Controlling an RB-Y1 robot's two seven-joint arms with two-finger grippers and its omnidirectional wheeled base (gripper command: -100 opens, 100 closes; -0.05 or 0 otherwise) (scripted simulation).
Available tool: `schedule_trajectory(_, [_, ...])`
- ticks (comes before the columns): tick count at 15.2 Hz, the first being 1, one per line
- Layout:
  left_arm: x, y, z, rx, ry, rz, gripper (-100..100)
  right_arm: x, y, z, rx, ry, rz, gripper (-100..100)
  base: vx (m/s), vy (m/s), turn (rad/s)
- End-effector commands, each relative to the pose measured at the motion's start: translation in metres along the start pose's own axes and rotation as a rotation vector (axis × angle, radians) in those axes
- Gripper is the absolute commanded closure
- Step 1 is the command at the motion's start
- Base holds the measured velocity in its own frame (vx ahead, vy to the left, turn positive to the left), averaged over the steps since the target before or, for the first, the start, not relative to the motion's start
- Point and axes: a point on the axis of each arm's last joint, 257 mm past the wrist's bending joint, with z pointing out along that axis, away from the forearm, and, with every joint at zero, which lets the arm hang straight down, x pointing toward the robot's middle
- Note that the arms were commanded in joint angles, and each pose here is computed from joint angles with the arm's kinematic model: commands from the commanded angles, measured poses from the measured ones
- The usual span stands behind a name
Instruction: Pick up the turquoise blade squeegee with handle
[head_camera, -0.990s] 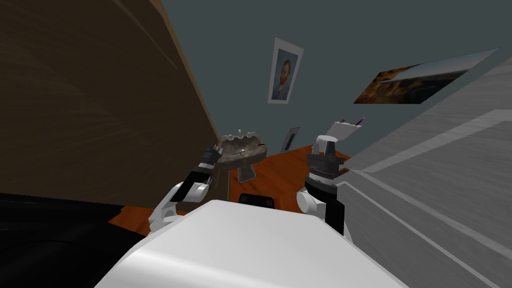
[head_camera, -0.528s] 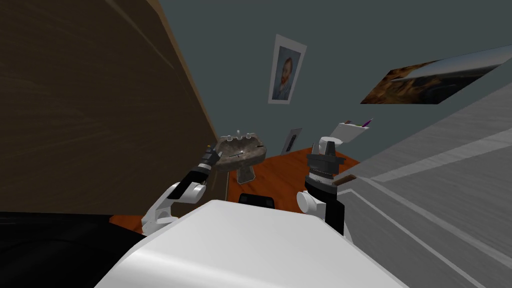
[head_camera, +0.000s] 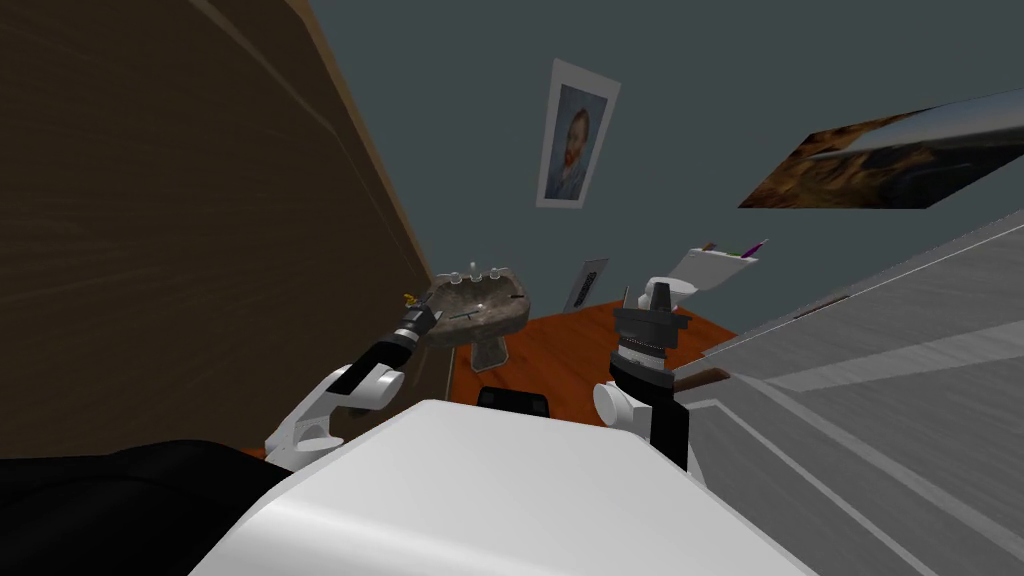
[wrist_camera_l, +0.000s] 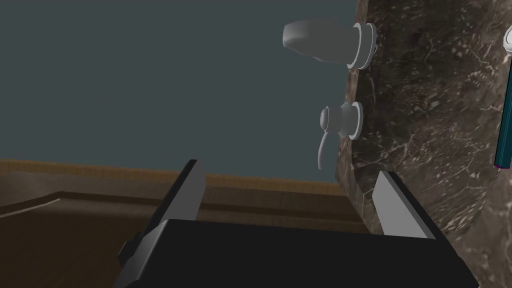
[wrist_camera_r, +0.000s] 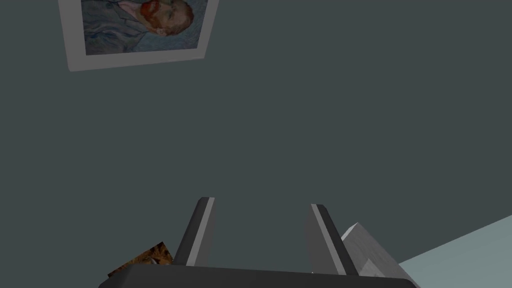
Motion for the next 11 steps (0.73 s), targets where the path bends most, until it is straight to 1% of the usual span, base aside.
schedule_trajectory(1, [-0.005, 0.009, -0.001, -0.039, -0.009, -0.010, -100, 0.000, 0.000, 0.000, 0.000, 0.000, 0.000, 0, 0.088, -0.074, 0.069])
schedule_trajectory(2, [-0.010, 0.017, -0.003, -0.076, -0.016, -0.020, -100, 0.000, 0.000, 0.000, 0.000, 0.000, 0.000, 0, 0.077, -0.077, 0.079])
schedule_trajectory(3, [-0.010, 0.018, -0.003, -0.080, -0.017, -0.020, -100, 0.000, 0.000, 0.000, 0.000, 0.000, 0.000, 0, 0.079, -0.084, 0.054])
schedule_trajectory(4, [-0.014, 0.025, -0.005, -0.114, -0.024, -0.030, -100, 0.000, 0.000, 0.000, 0.000, 0.000, 0.000, 0, 0.090, -0.088, 0.065])
schedule_trajectory(5, [-0.015, 0.026, -0.005, -0.119, -0.025, -0.030, -100, 0.000, 0.000, 0.000, 0.000, 0.000, 0.000, 0, 0.087, -0.077, 0.060])
schedule_trajectory(6, [-0.019, 0.033, -0.007, -0.152, -0.032, -0.040, -100, 0.000, 0.000, 0.000, 0.000, 0.000, 0.000, 0, 0.092, -0.090, 0.067])
schedule_trajectory(7, [-0.019, 0.034, -0.007, -0.157, -0.034, -0.040, -100, 0.000, 0.000, 0.000, 0.000, 0.000, 0.000, 0, 0.080, -0.093, 0.060])
schedule_trajectory(8, [-0.023, 0.040, -0.010, -0.189, -0.040, -0.049, -100, 0.000, 0.000, 0.000, 0.000, 0.000, 0.000, 0, 0.084, -0.087, 0.064])
schedule_trajectory(9, [-0.024, 0.042, -0.010, -0.195, -0.042, -0.049, -100, 0.000, 0.000, 0.000, 0.000, 0.000, 0.000, 0, 0.080, -0.084, 0.058])
schedule_trajectory(10, [-0.028, 0.048, -0.012, -0.227, -0.049, -0.058, -100, 0.000, 0.000, 0.000, 0.000, 0.000, 0.000, 0, 0.079, -0.097, 0.069])
schedule_trajectory(11, [-0.028, 0.050, -0.013, -0.232, -0.050, -0.058, -100, 0.000, 0.000, 0.000, 0.000, 0.000, 0.000, 0, 0.072, -0.089, 0.063])
